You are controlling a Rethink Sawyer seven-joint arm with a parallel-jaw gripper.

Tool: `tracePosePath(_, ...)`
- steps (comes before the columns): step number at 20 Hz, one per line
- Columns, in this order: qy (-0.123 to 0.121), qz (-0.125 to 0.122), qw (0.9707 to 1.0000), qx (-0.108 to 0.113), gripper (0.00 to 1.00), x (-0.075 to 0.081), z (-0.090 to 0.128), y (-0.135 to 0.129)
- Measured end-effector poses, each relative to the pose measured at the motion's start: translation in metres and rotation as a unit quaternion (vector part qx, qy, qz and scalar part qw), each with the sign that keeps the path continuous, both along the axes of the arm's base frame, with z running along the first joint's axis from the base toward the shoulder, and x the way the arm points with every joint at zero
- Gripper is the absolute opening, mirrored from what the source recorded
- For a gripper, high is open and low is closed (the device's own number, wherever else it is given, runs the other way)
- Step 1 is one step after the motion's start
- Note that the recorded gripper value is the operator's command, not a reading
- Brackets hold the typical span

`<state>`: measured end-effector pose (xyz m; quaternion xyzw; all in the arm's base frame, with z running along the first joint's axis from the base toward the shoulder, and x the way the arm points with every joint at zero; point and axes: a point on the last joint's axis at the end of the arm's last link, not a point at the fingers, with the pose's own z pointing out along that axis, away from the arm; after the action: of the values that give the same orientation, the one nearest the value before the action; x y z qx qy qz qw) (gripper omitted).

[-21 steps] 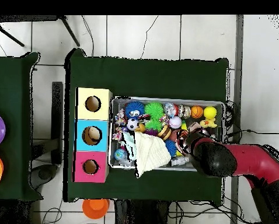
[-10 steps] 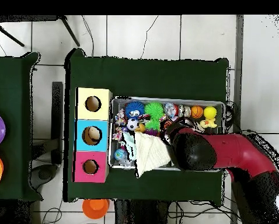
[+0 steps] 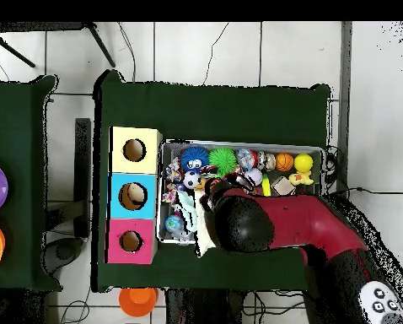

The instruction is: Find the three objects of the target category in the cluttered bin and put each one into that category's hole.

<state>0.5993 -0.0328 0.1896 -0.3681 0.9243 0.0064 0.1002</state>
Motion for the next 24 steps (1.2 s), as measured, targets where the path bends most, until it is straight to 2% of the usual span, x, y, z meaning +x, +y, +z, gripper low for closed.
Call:
tracePosePath(9,0.009,0.006,0.9999,0.002,0.0,-0.004,0.014,0.061)
tracePosePath(11,0.011,0.006,0.9999,0.003,0.0,-0.005,0.015,0.067)
tracePosePath(12,0.016,0.004,0.9999,0.005,0.0,-0.008,0.016,0.078)
tracePosePath(16,0.027,0.0,0.9996,0.007,0.0,-0.016,0.014,0.096)
tracePosePath(18,0.038,-0.001,0.9992,0.007,0.0,-0.026,0.01,0.112)
tracePosePath(24,0.051,-0.006,0.9987,0.001,0.0,-0.041,0.006,0.138)
